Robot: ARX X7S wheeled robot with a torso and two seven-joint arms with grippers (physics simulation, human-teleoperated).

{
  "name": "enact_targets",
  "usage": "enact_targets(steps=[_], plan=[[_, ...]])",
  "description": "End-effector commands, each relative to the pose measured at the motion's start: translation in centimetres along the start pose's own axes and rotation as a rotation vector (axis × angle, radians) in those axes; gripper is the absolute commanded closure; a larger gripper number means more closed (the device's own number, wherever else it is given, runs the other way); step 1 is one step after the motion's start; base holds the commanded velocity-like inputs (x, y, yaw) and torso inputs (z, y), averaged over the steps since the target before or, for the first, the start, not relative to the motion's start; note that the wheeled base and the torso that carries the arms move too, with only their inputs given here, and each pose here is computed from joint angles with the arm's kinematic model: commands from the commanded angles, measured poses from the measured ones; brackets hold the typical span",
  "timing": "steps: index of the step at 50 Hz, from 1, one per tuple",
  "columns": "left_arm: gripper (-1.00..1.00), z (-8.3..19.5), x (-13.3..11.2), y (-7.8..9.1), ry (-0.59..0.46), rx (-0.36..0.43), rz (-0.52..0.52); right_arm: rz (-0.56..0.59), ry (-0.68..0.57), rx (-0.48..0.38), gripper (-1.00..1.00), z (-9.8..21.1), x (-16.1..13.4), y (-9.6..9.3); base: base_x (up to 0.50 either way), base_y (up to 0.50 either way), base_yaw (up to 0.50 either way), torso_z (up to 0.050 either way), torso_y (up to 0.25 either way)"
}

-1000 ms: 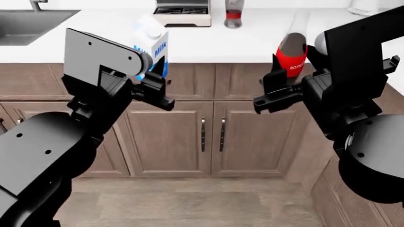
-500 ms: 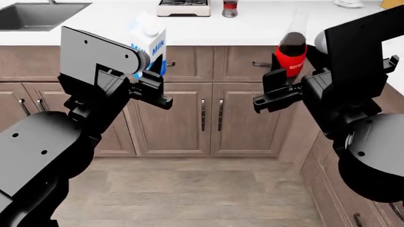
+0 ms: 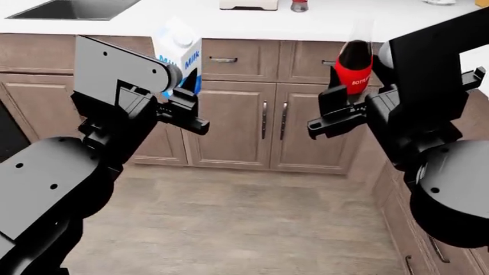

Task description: Move the drinks to the dining counter.

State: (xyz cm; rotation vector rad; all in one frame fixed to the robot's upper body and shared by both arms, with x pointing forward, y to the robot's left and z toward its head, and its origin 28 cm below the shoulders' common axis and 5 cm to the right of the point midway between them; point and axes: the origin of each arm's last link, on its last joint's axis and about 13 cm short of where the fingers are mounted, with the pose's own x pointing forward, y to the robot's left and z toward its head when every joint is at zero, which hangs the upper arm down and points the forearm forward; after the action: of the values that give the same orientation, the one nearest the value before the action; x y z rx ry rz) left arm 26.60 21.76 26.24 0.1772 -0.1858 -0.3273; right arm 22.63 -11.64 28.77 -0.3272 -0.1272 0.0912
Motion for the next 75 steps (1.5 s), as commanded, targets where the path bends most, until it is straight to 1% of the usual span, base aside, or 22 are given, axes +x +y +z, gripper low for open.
enact_targets(steps=[1,18,32,57,65,75], plan=[[1.00,0.25,-0.04,0.23,-0.016,-0.001,0.026,-0.029,-0.018,-0.030,1.00,0.14,0.02,-0.16,-0.44,-0.03,0.40,0.000,0.000],[1.00,0.42,-0.07,0.32,-0.020,0.004,0.027,-0.027,-0.024,-0.050,1.00,0.34,0.00,-0.10,-0.37,-0.05,0.45,0.001,0.000],[1.00,0.33,-0.13,0.26,-0.020,0.004,0.027,-0.028,-0.032,-0.058,1.00,0.30,-0.08,-0.10,-0.22,-0.05,0.50,0.001,0.001],[1.00,0.23,-0.24,0.29,-0.021,0.010,0.028,-0.022,-0.041,-0.074,1.00,0.24,-0.15,0.02,-0.03,-0.01,0.50,0.000,0.001],[1.00,0.33,-0.27,0.33,-0.024,0.010,0.029,-0.023,-0.047,-0.092,1.00,0.30,-0.12,0.11,0.07,0.03,0.50,0.000,0.001],[1.00,0.22,-0.36,0.37,-0.023,0.010,0.031,-0.023,-0.051,-0.094,1.00,0.28,-0.25,0.09,0.13,0.07,0.50,0.001,0.002]])
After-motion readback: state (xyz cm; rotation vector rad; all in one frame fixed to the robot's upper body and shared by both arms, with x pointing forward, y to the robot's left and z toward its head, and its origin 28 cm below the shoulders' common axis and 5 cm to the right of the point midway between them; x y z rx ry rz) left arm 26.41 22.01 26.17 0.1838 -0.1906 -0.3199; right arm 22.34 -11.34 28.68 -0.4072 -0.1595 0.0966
